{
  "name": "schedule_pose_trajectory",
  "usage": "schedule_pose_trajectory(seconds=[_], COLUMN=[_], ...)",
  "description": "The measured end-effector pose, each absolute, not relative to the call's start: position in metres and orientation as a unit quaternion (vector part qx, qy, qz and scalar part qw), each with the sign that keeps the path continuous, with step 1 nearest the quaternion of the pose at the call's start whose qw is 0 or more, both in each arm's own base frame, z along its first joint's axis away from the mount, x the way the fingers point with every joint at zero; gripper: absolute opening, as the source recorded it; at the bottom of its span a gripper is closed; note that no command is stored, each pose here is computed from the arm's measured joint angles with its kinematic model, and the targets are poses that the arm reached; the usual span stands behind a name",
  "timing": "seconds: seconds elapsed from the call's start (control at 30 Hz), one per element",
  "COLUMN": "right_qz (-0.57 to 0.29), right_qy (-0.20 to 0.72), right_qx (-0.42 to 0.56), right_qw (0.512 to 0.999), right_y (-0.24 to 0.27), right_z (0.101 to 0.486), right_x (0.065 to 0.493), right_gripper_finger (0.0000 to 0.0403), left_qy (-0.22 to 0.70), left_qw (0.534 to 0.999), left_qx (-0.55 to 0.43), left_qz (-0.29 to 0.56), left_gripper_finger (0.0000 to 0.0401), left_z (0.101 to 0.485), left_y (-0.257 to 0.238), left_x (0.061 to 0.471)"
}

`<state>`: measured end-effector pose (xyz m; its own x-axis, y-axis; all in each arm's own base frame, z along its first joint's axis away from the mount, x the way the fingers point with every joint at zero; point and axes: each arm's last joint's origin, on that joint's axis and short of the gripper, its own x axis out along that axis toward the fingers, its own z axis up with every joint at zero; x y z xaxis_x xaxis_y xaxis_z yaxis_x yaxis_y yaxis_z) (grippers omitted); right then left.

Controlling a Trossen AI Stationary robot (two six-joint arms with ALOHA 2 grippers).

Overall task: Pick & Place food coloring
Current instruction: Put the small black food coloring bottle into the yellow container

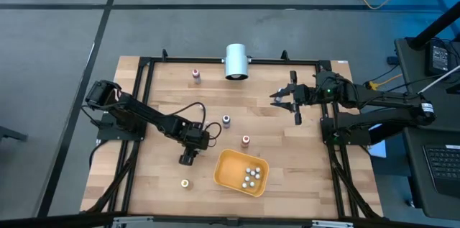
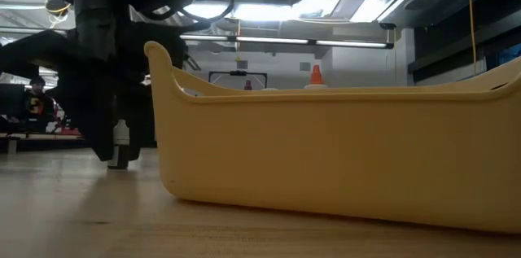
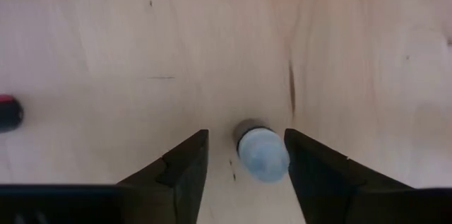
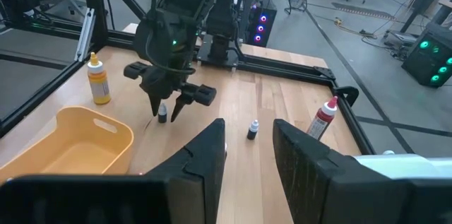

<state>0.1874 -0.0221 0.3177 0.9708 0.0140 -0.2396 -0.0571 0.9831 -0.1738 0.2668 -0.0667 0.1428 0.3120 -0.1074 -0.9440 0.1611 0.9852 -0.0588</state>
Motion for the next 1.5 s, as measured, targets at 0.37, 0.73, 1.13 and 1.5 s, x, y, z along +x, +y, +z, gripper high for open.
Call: schedule_pose_trajectory(seconds=[0.37, 0.73, 1.13, 1.5], right_qz=[0.018, 0.018, 0.018, 0.018], right_qy=[0.120, 0.119, 0.119, 0.119], right_qx=[-0.090, -0.090, -0.090, -0.090], right_qw=[0.989, 0.989, 0.989, 0.989], right_y=[-0.022, -0.022, -0.022, -0.022], right_z=[0.318, 0.318, 0.318, 0.318], right_x=[0.187, 0.187, 0.187, 0.187], right_gripper_finger=[0.0123, 0.0123, 0.0123, 0.0123], left_qy=[0.574, 0.574, 0.590, 0.563], left_qw=[0.813, 0.812, 0.798, 0.810], left_qx=[0.010, 0.010, 0.036, 0.074], left_qz=[-0.102, -0.102, -0.117, -0.146], left_gripper_finger=[0.0100, 0.0085, 0.0082, 0.0077], left_z=[0.144, 0.144, 0.165, 0.224], left_y=[-0.068, -0.068, -0.070, -0.074], left_x=[0.268, 0.268, 0.274, 0.294])
